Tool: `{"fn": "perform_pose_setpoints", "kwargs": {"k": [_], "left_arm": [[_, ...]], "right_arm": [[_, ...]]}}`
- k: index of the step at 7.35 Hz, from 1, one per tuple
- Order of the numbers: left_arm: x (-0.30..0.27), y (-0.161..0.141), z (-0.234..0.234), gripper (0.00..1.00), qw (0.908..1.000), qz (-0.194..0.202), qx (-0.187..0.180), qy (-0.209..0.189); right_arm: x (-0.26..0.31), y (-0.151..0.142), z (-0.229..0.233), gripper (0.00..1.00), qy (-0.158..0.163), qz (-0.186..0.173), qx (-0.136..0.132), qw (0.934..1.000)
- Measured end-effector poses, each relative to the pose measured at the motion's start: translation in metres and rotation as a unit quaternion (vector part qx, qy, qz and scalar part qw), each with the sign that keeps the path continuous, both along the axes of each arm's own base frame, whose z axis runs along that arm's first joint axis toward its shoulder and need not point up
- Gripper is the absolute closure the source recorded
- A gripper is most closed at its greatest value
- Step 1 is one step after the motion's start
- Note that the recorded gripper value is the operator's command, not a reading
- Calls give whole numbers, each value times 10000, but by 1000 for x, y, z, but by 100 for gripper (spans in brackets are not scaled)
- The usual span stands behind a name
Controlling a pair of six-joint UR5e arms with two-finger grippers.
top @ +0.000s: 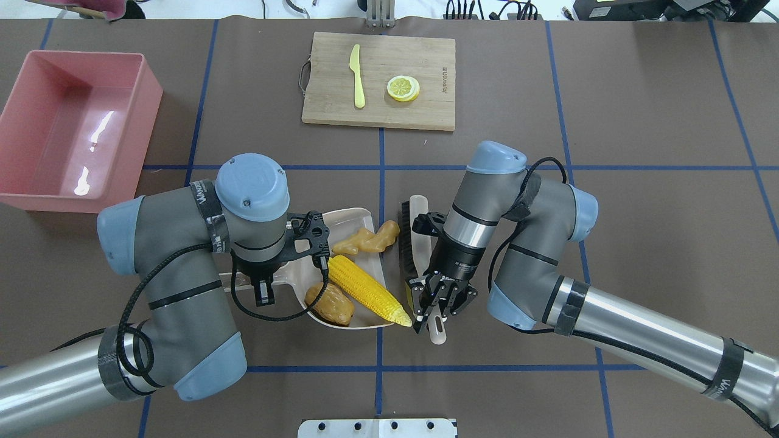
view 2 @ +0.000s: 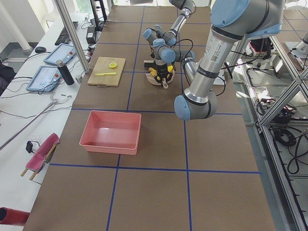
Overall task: Sweep and dump trash into bin
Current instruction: 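Push the remaining food into the dustpan with the right gripper's brush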
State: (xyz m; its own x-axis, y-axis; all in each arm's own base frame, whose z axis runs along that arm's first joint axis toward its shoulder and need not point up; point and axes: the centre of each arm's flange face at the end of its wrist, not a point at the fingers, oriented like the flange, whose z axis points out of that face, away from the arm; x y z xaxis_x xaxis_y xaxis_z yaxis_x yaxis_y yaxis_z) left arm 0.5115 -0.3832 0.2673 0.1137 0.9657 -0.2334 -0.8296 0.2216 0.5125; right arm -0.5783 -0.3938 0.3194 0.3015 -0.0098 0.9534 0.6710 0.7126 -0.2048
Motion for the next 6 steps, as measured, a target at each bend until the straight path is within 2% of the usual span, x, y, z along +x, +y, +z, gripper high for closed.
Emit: {"fn": "perform_pose_setpoints", "kwargs": {"k": [6], "left_arm": [[-10, -11, -2, 100, 9998, -43, -167, 96]], "right_arm": [[-36, 28, -47, 100, 76, -32, 108, 9999]]}}
